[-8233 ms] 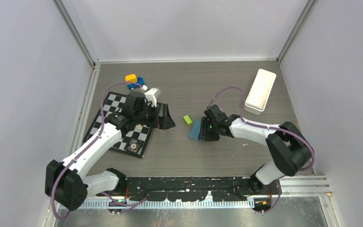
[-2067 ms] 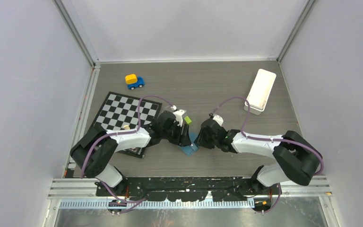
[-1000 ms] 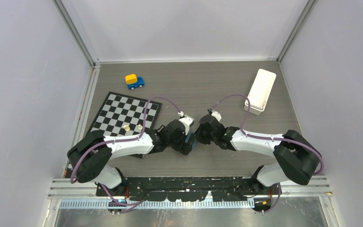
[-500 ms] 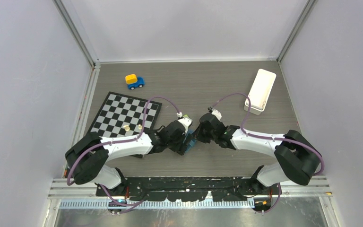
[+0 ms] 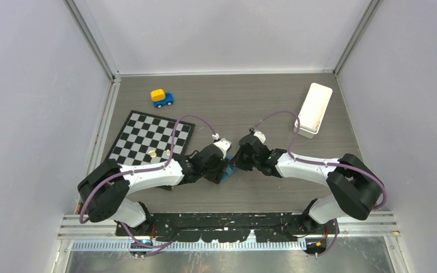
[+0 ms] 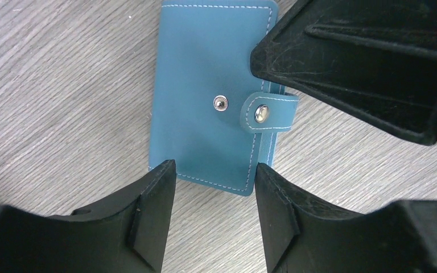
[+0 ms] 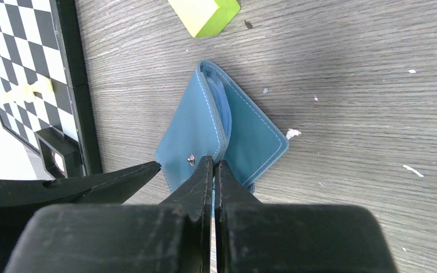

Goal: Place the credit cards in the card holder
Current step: Open the card holder at the center of the board.

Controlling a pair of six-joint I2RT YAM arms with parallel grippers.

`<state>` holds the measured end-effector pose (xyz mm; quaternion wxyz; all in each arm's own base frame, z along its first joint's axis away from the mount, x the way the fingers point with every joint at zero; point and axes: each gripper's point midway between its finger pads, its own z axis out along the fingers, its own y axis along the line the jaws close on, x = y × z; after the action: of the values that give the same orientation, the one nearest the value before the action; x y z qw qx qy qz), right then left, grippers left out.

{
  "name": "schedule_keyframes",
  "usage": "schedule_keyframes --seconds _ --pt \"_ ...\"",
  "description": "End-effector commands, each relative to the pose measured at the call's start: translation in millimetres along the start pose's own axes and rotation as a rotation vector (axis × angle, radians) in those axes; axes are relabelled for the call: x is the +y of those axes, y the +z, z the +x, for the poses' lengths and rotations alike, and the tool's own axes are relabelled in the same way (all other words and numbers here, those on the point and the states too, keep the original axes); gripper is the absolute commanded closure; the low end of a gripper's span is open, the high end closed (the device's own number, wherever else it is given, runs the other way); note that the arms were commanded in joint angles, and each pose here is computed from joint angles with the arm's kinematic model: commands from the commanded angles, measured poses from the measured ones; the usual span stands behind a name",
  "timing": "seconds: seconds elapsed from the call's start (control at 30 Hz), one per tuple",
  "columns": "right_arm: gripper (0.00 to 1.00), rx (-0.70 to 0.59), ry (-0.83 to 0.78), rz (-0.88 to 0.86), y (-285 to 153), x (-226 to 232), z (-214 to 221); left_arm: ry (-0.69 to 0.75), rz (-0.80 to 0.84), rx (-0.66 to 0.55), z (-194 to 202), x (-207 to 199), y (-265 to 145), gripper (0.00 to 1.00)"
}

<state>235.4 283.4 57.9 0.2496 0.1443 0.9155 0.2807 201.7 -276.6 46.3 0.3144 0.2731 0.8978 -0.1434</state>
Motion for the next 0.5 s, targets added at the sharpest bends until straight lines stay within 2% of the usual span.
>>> schedule_keyframes --seconds 0.0,0.47 --pt "0.99 -0.002 -0.013 -0.033 1 15 -6 -0.015 -0.005 -0.115 -36 -4 -9 0.46" --pt "1.00 0.013 -0.027 -0.024 3 13 -3 -0.033 -0.107 -0.138 -40 14 -9 0.60"
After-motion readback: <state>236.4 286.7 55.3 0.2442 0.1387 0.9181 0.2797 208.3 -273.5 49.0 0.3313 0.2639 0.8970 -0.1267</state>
